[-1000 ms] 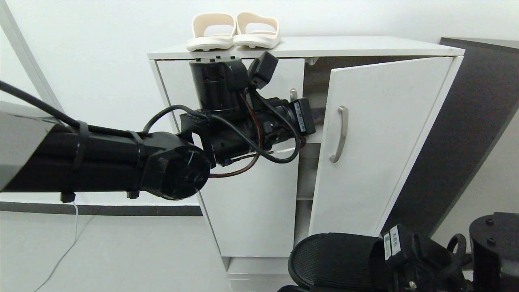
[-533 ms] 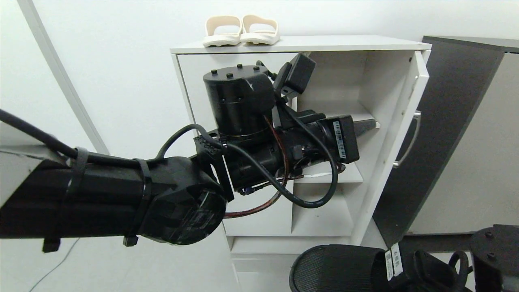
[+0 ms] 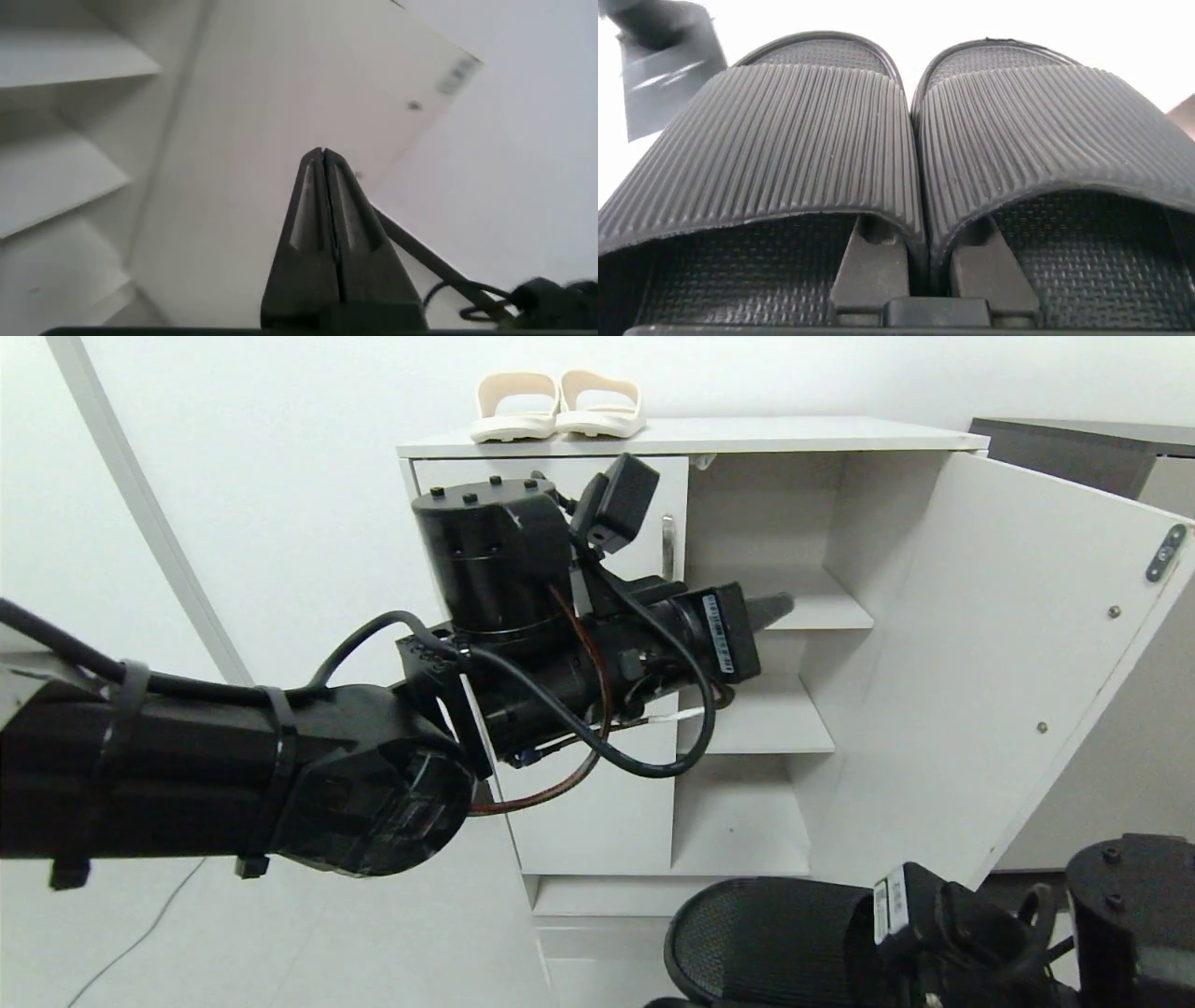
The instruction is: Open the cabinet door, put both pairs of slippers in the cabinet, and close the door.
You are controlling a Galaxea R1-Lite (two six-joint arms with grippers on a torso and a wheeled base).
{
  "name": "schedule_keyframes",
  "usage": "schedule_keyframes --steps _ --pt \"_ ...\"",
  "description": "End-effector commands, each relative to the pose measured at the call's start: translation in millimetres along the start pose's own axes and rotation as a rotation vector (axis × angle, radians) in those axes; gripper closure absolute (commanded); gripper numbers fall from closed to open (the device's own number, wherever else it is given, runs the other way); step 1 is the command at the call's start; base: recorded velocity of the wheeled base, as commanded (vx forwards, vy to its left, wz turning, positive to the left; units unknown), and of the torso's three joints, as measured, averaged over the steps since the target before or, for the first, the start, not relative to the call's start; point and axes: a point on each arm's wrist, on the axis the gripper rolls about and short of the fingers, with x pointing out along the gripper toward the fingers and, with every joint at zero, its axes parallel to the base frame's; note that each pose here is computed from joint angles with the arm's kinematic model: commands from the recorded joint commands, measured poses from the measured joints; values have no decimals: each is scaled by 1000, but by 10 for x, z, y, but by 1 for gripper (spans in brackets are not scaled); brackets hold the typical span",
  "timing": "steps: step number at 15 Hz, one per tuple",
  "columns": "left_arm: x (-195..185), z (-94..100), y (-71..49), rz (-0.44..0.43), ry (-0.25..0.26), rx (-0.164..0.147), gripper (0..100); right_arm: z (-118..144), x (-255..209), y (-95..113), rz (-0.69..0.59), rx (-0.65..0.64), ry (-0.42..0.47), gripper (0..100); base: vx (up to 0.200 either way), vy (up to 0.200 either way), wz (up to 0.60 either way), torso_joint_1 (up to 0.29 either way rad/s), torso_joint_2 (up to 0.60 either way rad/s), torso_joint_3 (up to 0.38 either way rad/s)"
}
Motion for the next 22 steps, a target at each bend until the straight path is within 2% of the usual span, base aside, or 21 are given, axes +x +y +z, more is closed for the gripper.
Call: schedule_keyframes --steps 1,2,3,4,5,7,8,9,10,11,12,13,15,17,22 --pt "-400 268 58 105 -49 58 100 96 265 -258 -199 100 22 100 0 0 0 0 0 0" --pt "-617 332 91 173 -36 102 100 166 352 -336 -293 162 5 100 0 0 0 0 0 0" --pt "-898 369 130 292 -12 155 100 235 449 -408 -389 227 -16 100 0 0 0 0 0 0" --pt "-1215 383 142 435 1 191 100 279 537 -497 -469 263 -30 100 0 0 0 0 0 0" --pt "-1492 362 124 550 0 199 100 297 576 -576 -526 272 -35 100 0 0 0 0 0 0" --pt "-2018 317 52 725 -34 205 100 302 597 -685 -577 285 -38 100 0 0 0 0 0 0" --pt "-2398 216 -27 863 -65 222 100 285 602 -714 -586 289 -32 100 0 0 0 0 0 0" --pt "-2650 100 -130 933 -91 237 100 263 620 -727 -590 291 -22 100 0 0 0 0 0 0" --pt "-2827 -39 -189 982 -97 235 100 248 626 -728 -592 291 -16 100 0 0 0 0 0 0" --pt "-3062 -232 -280 1050 -108 247 100 227 627 -725 -592 289 -7 100 0 0 0 0 0 0" --pt "-3226 -383 -370 1094 -117 268 100 227 627 -725 -592 289 -7 100 0 0 0 0 0 0" --pt "-3380 -544 -468 1153 -116 304 100 227 627 -725 -592 288 -7 100 0 0 0 0 0 0" --pt "-3609 -885 -608 1294 -94 364 100 224 631 -726 -592 288 -5 100 0 0 0 0 0 0" --pt "-3721 -1099 -693 1309 -105 408 100 227 637 -709 -586 284 -5 100 0 0 0 0 0 0" --pt "-3843 -1506 -668 1298 -134 430 100 210 672 -685 -576 280 -1 100 0 0 0 0 0 0"
